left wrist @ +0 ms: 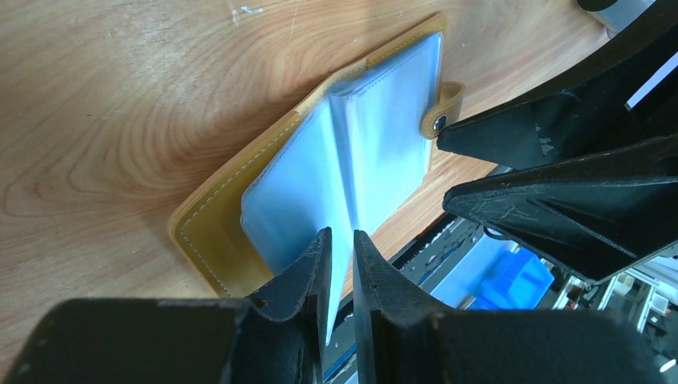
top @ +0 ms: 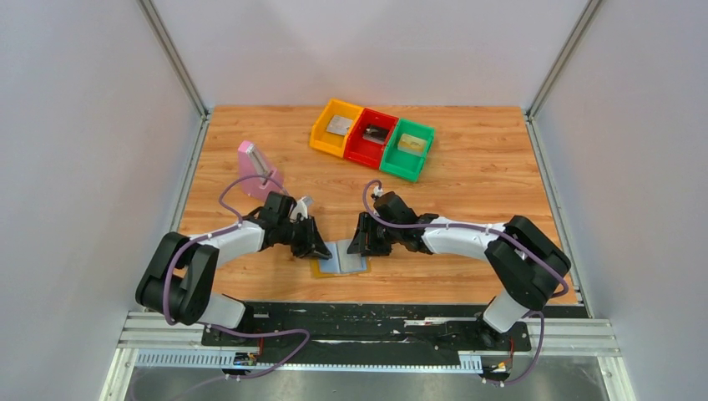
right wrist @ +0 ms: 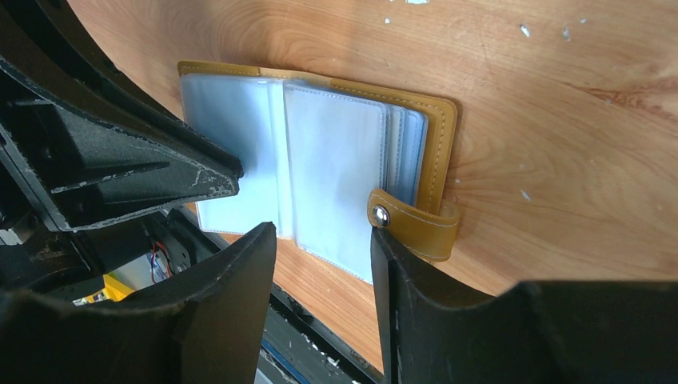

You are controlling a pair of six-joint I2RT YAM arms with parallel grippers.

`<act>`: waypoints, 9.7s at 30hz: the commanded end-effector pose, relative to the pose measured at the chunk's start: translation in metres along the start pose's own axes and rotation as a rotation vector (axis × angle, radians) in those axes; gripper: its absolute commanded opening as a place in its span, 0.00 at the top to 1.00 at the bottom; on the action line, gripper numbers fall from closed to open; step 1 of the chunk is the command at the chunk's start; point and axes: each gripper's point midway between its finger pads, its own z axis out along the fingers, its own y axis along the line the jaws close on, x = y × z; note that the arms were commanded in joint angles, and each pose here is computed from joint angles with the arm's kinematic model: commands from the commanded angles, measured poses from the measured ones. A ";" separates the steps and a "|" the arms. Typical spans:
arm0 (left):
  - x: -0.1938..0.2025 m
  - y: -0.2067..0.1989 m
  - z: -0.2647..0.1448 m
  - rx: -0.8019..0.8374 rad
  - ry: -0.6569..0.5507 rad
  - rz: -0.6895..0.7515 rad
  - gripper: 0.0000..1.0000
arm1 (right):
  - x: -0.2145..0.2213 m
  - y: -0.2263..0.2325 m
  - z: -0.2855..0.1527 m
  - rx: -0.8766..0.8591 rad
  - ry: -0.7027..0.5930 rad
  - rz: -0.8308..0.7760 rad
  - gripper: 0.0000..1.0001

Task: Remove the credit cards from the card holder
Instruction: Remove the credit card from the card holder.

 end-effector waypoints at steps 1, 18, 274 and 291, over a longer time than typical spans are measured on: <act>-0.001 0.003 0.003 0.001 -0.015 0.021 0.76 | -0.009 0.004 0.005 0.001 -0.032 -0.001 0.52; 0.006 0.013 0.008 -0.014 0.003 0.007 0.76 | 0.005 0.001 0.019 0.071 0.000 -0.006 0.52; -0.008 0.057 -0.018 -0.208 -0.084 -0.144 0.87 | 0.015 0.038 0.057 -0.116 0.142 -0.118 0.73; -0.007 0.059 -0.017 -0.213 -0.084 -0.148 0.87 | 0.009 0.041 0.042 -0.193 0.122 -0.111 1.00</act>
